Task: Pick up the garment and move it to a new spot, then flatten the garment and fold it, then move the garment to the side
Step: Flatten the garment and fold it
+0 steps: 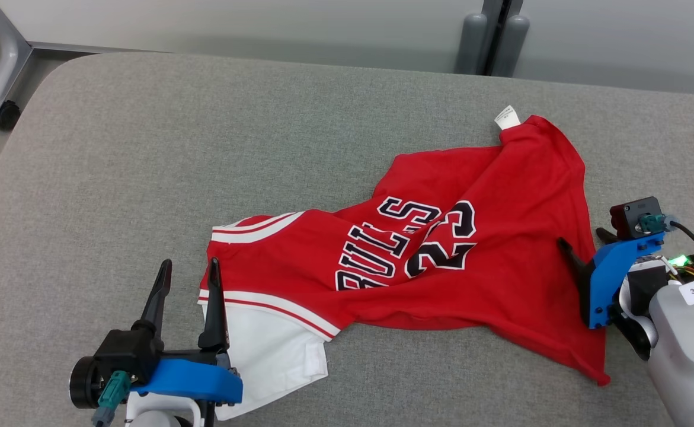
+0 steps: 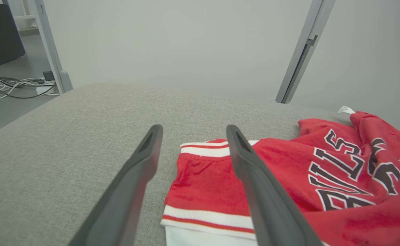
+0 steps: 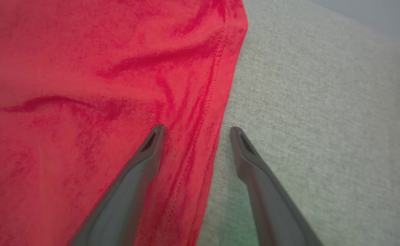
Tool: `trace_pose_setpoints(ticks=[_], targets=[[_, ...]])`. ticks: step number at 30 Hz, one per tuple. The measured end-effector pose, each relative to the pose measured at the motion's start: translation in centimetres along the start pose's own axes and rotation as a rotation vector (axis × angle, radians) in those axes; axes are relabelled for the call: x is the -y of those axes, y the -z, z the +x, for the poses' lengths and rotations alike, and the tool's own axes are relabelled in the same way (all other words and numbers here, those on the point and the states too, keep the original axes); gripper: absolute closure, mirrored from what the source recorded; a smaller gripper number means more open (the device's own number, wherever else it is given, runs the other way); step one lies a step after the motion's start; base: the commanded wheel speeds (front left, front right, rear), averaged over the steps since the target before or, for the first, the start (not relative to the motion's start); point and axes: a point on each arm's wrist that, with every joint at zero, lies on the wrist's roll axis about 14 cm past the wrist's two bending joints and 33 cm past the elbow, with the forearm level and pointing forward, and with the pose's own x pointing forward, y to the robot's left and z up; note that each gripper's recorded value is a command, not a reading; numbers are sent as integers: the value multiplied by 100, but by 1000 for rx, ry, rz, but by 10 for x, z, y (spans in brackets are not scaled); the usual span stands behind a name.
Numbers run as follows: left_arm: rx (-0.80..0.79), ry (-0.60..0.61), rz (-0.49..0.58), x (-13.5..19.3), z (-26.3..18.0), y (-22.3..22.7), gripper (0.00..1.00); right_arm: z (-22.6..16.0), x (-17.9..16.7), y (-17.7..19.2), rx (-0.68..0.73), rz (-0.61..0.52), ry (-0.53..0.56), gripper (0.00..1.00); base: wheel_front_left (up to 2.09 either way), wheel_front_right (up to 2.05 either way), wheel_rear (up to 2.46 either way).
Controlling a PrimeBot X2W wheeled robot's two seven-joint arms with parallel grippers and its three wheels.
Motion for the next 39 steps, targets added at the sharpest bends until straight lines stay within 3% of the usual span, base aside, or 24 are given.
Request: trace_pose_setpoints(ticks=[8,9,11,12,13,19,27,30,32,39], targets=[[-4,5,3,3,5,1,0,6,-11,8,-23,12,-22,0,0,0,0],[-5,7,3,4,5,2,0,7,-12,8,-22,11,-26,5,0,0,0],[-7,8,3,5,6,2,0,8,-16,9,-17,6,-36,62,0,0,0],[-8,9,1,6,6,3,0,9,-18,8,-13,4,-41,98,0,0,0],[-9,10,-2,6,7,3,0,10,-21,6,-5,7,-48,100,0,0,0],[-9,7,-2,5,9,3,0,18,-18,-8,37,-10,-48,100,0,0,0],[-19,-8,-3,0,10,6,0,26,39,-62,161,-42,72,100,0,0,0],[-19,-13,-2,-2,10,6,0,28,45,-71,187,-33,89,100,0,0,0],[-16,-13,-2,-2,9,5,0,29,41,-68,177,-11,86,0,0,0,0],[-3,-6,2,0,7,1,0,14,36,-74,270,20,88,0,0,0,0]])
